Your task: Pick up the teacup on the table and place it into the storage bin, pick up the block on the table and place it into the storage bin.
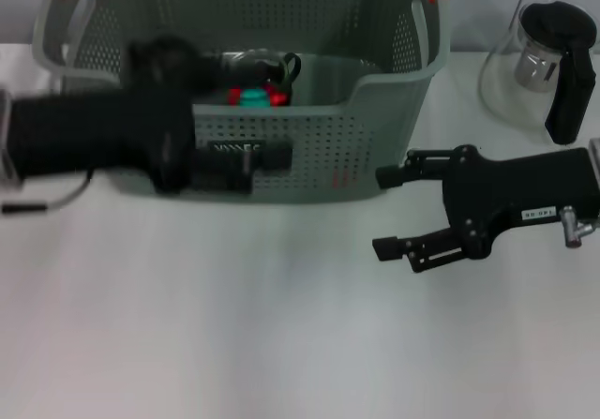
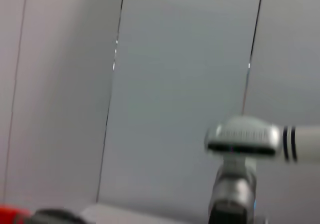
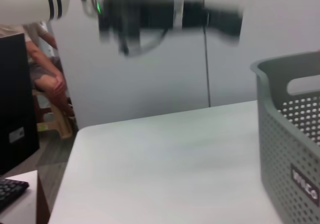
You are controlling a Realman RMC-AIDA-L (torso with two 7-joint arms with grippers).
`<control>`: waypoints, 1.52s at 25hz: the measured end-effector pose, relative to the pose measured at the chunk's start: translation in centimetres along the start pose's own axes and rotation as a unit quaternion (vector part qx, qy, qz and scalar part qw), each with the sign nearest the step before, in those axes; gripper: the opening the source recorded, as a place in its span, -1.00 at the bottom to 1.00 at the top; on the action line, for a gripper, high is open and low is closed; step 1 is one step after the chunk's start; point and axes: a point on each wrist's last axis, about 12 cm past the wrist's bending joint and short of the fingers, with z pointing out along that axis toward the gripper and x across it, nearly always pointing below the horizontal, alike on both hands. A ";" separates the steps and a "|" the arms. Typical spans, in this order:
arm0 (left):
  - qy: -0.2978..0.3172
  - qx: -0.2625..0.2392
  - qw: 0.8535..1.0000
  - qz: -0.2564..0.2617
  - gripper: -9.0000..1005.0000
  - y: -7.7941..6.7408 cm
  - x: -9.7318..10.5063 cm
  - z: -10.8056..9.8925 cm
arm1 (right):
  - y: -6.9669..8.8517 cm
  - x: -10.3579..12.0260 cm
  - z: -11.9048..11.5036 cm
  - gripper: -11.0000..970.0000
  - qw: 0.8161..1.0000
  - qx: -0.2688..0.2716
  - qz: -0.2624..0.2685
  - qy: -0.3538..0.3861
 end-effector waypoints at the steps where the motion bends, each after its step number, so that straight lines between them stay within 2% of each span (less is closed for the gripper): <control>1: 0.007 -0.004 1.000 0.008 0.88 -0.2 0.9 -0.1 | 0.1 0.0 0.2 0.94 1.000 -0.003 0.000 -0.001; 4: 0.031 -0.007 0.999 0.012 0.92 -0.5 3.8 -0.2 | 0.2 0.0 0.9 0.94 1.000 -0.010 -0.001 0.003; 7: 0.056 -0.009 0.998 0.001 0.92 -0.1 5.9 0.2 | 0.2 0.1 1.1 0.94 1.000 -0.010 -0.006 0.006; 12: 0.074 0.004 0.997 0.003 0.92 0.2 7.9 1.5 | 0.8 1.7 1.1 0.94 0.999 -0.009 -0.030 -0.007; 18: 0.105 -0.001 0.994 -0.006 0.92 0.5 9.2 2.0 | 1.4 4.7 1.1 0.94 1.000 0.018 -0.014 -0.013; 22: 0.109 -0.002 0.994 -0.010 0.92 0.5 9.4 2.0 | 1.9 5.8 0.5 0.94 0.999 0.029 -0.005 -0.013; 24: 0.109 -0.003 0.994 -0.011 0.92 0.5 9.4 1.9 | 1.9 5.9 0.0 0.94 0.999 0.036 0.000 -0.016; 30: 0.109 -0.004 0.994 -0.016 0.92 0.6 9.3 2.0 | 1.8 5.8 -0.1 0.69 0.999 0.038 0.003 -0.019; 35: 0.108 -0.002 0.994 -0.018 0.92 0.6 9.2 2.0 | 1.4 5.6 -0.1 0.63 0.998 0.045 0.031 -0.017; 38: 0.108 0.000 0.994 -0.016 0.92 0.7 9.1 2.2 | 1.0 5.3 -0.2 0.72 0.998 0.042 0.048 -0.008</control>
